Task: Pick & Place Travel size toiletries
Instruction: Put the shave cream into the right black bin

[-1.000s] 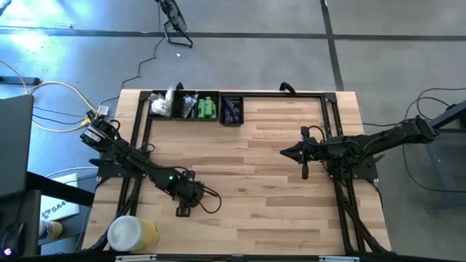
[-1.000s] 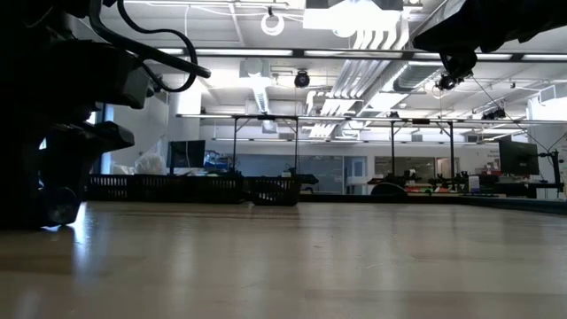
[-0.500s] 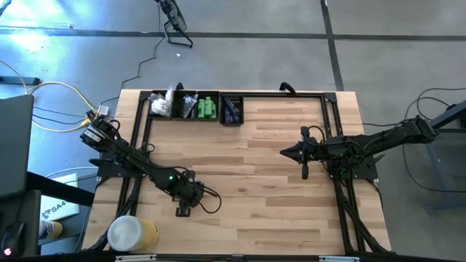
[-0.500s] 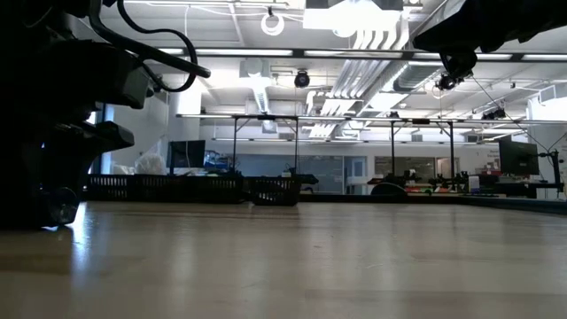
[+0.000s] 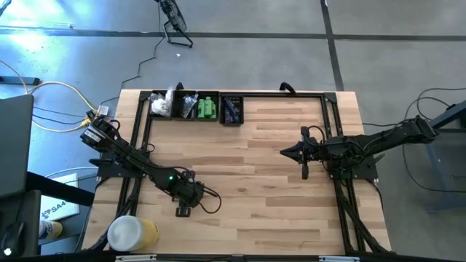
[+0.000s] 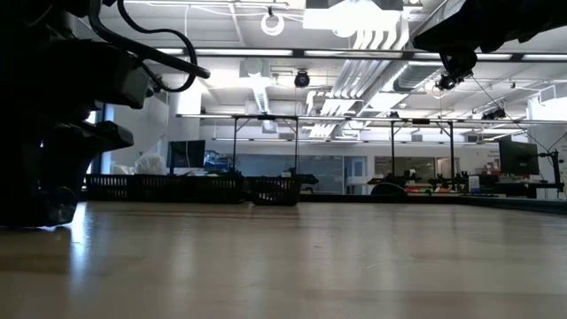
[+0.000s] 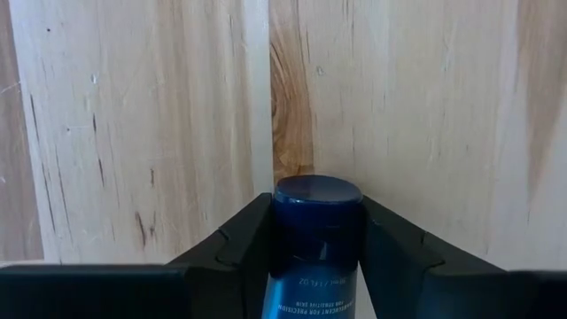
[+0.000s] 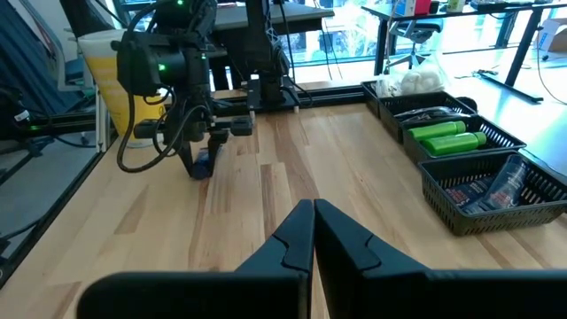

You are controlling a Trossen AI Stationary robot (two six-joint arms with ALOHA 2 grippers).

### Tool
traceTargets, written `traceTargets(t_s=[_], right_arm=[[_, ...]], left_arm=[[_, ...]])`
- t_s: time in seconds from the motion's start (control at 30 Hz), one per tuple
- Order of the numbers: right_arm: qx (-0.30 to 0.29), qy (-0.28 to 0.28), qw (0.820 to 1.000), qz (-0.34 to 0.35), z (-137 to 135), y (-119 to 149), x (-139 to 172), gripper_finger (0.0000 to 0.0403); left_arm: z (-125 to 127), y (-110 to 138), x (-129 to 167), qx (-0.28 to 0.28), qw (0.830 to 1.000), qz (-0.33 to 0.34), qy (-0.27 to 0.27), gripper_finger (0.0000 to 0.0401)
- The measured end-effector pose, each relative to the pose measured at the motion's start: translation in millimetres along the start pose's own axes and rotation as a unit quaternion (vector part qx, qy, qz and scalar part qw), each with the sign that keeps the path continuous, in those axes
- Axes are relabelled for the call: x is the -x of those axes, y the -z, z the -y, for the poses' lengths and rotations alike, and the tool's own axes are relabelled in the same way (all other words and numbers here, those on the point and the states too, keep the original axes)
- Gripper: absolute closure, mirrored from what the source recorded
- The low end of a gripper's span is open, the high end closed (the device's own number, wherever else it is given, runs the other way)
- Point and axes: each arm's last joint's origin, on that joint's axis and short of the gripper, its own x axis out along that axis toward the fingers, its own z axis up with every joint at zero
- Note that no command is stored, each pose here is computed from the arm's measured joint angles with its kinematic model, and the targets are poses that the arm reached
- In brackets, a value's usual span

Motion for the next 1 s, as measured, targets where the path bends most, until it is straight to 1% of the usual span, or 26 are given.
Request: traceTargets(t_s=[0.07,0.17,0.37,0.5,0.57,0.73,0.83,1.0], right_arm=[[0.000,0.000,1.000,0.000,0,0,0,0.0398],[0.001,0.000,1.000,0.000,0,0,0,0.0398],[0.001,0.000,1.000,0.000,0,0,0,0.0398],[0.002,0.000,1.000,0.000,0,0,0,0.0398],[0.002,0.000,1.000,0.000,0,0,0,0.0398],[0.014,0.000,1.000,0.000,0,0,0,0.0398],[0.016,0.000,1.000,-0.002,0,0,0,0.0398],[0.017,0.001,1.000,-0.004,0,1,0,0.0398]], left_arm=[[1,-1,1,-0.002,1.000,-0.002,-0.001,0.0264],[2,-6,8,-0.018,1.000,0.001,-0.012,0.0264],[3,-21,31,-0.057,0.995,-0.003,-0.085,0.0264],[-4,-34,44,-0.047,0.992,-0.004,-0.116,0.0265],[-10,-39,46,-0.044,0.992,0.002,-0.120,0.0265],[-29,-54,46,-0.057,0.990,0.024,-0.124,0.0265],[-46,-63,46,-0.065,0.988,0.038,-0.131,0.0265],[-80,-75,59,-0.079,0.983,0.069,-0.148,0.0265]])
